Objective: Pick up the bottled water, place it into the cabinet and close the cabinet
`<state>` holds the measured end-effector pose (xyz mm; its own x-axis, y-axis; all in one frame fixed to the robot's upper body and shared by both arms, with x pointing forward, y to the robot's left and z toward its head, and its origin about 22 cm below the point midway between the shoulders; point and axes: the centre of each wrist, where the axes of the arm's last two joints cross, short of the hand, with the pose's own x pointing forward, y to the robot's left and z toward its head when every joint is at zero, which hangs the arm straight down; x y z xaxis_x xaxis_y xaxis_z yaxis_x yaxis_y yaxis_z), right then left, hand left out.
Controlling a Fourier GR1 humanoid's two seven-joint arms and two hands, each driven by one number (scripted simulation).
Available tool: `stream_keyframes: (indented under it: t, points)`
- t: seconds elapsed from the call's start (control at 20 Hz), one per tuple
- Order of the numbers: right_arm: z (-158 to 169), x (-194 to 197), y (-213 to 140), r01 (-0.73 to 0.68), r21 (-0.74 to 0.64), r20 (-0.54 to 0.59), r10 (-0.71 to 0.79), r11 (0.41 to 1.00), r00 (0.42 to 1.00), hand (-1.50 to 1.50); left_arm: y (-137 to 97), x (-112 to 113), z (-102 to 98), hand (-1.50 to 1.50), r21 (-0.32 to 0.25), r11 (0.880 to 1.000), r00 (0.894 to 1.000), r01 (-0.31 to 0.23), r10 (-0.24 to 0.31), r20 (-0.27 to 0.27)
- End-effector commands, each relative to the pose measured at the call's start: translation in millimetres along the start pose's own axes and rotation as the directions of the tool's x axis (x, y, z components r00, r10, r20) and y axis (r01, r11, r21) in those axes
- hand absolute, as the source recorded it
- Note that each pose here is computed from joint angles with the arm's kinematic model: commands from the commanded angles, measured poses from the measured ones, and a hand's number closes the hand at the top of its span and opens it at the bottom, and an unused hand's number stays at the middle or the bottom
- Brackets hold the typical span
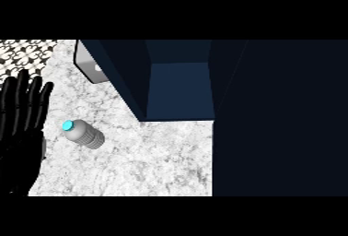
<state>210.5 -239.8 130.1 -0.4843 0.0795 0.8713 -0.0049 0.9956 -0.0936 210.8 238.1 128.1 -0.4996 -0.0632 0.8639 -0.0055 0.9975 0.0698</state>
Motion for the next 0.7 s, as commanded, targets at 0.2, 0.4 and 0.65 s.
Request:
stream_keyframes:
  t: [0.2, 0.4, 0.65]
  points:
    - [33, 13, -4, -0.035, 0.028, -0.071, 0.037, 0.999, 0.997, -1.5, 12, 1, 11, -1.5, 0.26, 0.951, 0.986, 0.168, -0.166, -0.03]
    - [60, 14, 8, 0.175, 0.149, -0.158, -0.152, 0.973, 0.976, -1.5, 13, -2, 22, -1.5, 0.447, 0.894, 0.985, -0.015, 0.09, -0.145]
    - [78, 56, -6, 0.162, 0.143, -0.162, -0.139, 0.976, 0.977, -1.5, 2, 8, 41, -1.5, 0.452, 0.891, 0.979, -0.044, 0.128, -0.157]
